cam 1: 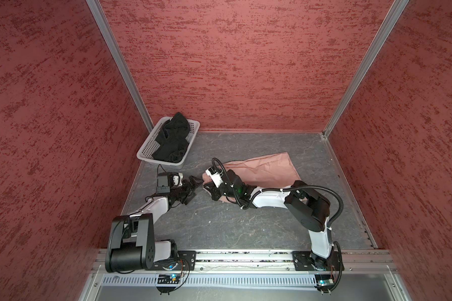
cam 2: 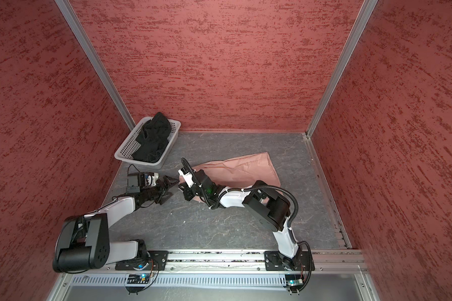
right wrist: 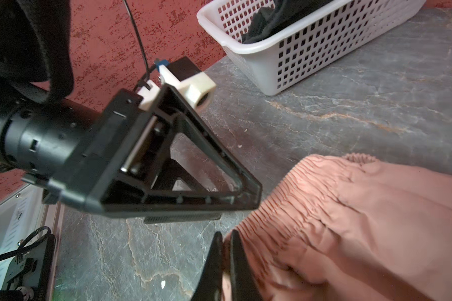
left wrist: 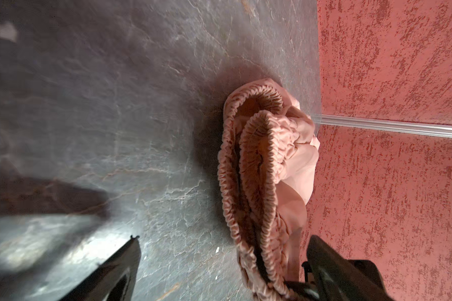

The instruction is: Fold and stack the shorts

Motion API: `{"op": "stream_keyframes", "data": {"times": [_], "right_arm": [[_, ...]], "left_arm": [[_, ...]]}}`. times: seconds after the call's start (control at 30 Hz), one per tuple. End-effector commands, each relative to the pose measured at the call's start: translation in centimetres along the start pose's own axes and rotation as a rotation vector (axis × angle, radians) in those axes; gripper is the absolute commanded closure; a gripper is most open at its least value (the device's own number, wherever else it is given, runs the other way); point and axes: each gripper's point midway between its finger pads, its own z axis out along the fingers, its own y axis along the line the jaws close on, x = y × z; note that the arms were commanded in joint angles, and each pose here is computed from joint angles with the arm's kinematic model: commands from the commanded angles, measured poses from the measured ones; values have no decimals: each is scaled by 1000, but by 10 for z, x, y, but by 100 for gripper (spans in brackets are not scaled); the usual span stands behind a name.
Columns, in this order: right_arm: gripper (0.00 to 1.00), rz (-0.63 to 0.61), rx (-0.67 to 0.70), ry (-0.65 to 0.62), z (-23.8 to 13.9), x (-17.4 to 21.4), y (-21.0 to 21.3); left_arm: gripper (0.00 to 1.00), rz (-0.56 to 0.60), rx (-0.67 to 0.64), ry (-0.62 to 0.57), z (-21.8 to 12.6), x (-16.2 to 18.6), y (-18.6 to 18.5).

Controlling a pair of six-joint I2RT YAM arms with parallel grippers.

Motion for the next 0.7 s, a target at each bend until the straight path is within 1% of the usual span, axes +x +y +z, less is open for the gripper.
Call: {"op": "stream_keyframes", "data": {"times": [0.0, 0.23, 0.4, 0.43, 0.5, 0.6, 0.67], "right_arm": [[100, -37, -55, -89, -10, -32, 19], [100, -45, -54, -85, -8, -33, 18], [100, -47, -59, -86, -7, -34, 19], [100, -49, -59, -89, -7, -35, 20], [100, -51, -61, -85, -7, -34, 20], [100, -52, -62, -84, -9, -34, 21], [100, -57, -73, -74, -9, -33, 23]], "left_arm": [[1, 22, 55, -38, 9, -13, -13], [1, 6, 116, 4, 32, -9, -18], [0, 9, 133, 43, 53, -4, -21], [2, 3, 128, 55, 57, -3, -19], [12, 3, 123, 67, 63, -2, -19], [39, 17, 128, 70, 66, -4, -23], [53, 33, 108, 76, 66, -4, -24]]}}
